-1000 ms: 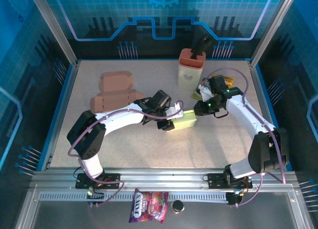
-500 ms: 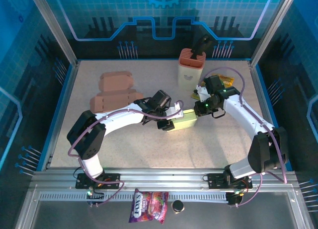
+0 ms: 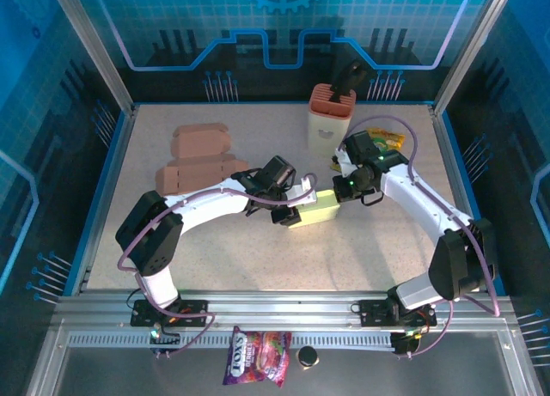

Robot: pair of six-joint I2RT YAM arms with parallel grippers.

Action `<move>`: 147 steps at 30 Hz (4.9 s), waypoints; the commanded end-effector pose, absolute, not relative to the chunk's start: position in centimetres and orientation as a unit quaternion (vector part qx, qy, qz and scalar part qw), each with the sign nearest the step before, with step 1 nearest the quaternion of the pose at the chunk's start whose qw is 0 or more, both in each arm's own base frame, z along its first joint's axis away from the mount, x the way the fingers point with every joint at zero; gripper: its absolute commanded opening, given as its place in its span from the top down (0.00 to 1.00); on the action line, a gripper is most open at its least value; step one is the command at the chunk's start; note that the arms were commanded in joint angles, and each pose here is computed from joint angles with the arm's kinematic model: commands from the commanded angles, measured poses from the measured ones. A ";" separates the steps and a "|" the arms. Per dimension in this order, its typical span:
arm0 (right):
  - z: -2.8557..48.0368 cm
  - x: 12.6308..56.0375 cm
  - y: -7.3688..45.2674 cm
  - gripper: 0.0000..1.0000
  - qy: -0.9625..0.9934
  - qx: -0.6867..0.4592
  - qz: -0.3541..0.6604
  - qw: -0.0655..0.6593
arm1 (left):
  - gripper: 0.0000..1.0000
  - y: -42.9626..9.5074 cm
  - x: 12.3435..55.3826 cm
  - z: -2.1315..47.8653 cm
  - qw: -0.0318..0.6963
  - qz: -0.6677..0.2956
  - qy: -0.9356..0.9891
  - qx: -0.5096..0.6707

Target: Fold the paper box

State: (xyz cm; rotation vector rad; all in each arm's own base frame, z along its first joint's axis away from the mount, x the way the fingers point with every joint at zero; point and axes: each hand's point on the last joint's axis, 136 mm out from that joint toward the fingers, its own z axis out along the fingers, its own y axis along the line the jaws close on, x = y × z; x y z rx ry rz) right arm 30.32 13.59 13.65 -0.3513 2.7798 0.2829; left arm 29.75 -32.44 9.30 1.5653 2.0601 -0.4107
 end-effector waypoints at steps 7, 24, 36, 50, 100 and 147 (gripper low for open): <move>13.3 29.4 13.6 1.00 0.974 -0.108 0.079 0.183 | 0.45 -32.9 30.5 11.8 0.285 -0.184 0.775 0.533; 13.0 29.4 14.1 1.00 0.978 -0.086 0.053 0.181 | 0.43 -29.6 30.9 19.3 0.336 -0.272 0.858 0.278; 13.3 29.7 14.7 1.00 0.979 -0.081 0.058 0.180 | 0.62 -26.3 28.4 17.0 0.185 -0.239 0.928 0.219; 14.0 29.7 14.8 1.00 0.977 -0.082 0.064 0.184 | 0.62 -27.6 30.1 14.6 0.170 -0.184 0.928 0.276; 14.1 29.1 15.8 1.00 0.978 -0.048 0.085 0.184 | 1.00 -29.3 30.5 13.9 0.112 -0.219 0.968 0.052; 16.6 25.7 16.7 0.42 0.919 0.212 0.310 0.116 | 1.00 -27.1 27.6 8.5 0.191 -0.156 0.964 0.097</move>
